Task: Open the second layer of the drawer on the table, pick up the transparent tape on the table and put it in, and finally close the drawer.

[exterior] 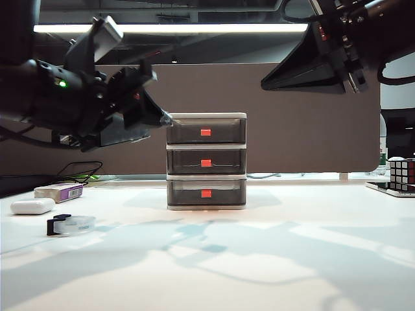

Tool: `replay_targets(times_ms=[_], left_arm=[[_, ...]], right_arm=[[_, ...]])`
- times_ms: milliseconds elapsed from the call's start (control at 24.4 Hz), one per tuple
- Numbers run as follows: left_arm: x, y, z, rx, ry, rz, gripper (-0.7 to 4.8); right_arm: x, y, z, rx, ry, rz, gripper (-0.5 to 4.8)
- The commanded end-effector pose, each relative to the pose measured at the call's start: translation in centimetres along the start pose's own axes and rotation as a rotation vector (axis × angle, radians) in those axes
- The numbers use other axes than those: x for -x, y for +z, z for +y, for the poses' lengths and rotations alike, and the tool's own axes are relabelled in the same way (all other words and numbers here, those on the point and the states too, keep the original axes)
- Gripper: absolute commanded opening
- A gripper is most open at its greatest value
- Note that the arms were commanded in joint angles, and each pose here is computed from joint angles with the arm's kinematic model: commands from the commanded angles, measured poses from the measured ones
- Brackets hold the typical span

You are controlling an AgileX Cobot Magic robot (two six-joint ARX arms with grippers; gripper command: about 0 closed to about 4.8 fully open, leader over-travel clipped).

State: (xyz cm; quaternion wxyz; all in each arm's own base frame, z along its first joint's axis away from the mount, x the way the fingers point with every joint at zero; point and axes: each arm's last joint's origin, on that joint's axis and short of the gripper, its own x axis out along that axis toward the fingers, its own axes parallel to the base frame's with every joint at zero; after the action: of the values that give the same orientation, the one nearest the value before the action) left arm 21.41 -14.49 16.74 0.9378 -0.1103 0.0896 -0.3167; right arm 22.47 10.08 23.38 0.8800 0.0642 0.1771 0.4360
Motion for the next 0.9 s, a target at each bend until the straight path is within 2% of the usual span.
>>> replay_targets(times_ms=[41, 205, 286, 573, 696, 900], left_arm=[[-0.8, -0.1, -1.1, -0.066, 0.024, -0.017, 2.14], [-2.2, -0.7, -3.3, -0.173, 0.069, -0.015, 2.14], [-3.0, -1.1, -4.0, -0.196, 0.114, -0.014, 2.14], [-7.4, -2.8, -5.3, -0.186, 0.282, -0.013, 2.14], [-9.3, -3.3, -5.3, -0.18, 0.331, -0.021, 2.14], [-10.3, -3.4, -5.3, -0.158, 0.361, -0.041, 2.14]], right_arm=[[-0.1, 0.4, 0.0, 0.021, 0.001, -0.025, -0.03], [-0.2, 0.3, -0.1, 0.023, 0.003, -0.027, -0.03], [-0.3, 0.2, -0.2, 0.02, 0.002, -0.023, -0.03], [-0.6, 0.0, -0.4, 0.021, 0.0, -0.008, -0.03], [-0.9, -0.3, -0.6, 0.061, 0.001, 0.006, -0.03], [-1.9, -1.0, -1.5, 0.12, 0.027, 0.047, -0.03]])
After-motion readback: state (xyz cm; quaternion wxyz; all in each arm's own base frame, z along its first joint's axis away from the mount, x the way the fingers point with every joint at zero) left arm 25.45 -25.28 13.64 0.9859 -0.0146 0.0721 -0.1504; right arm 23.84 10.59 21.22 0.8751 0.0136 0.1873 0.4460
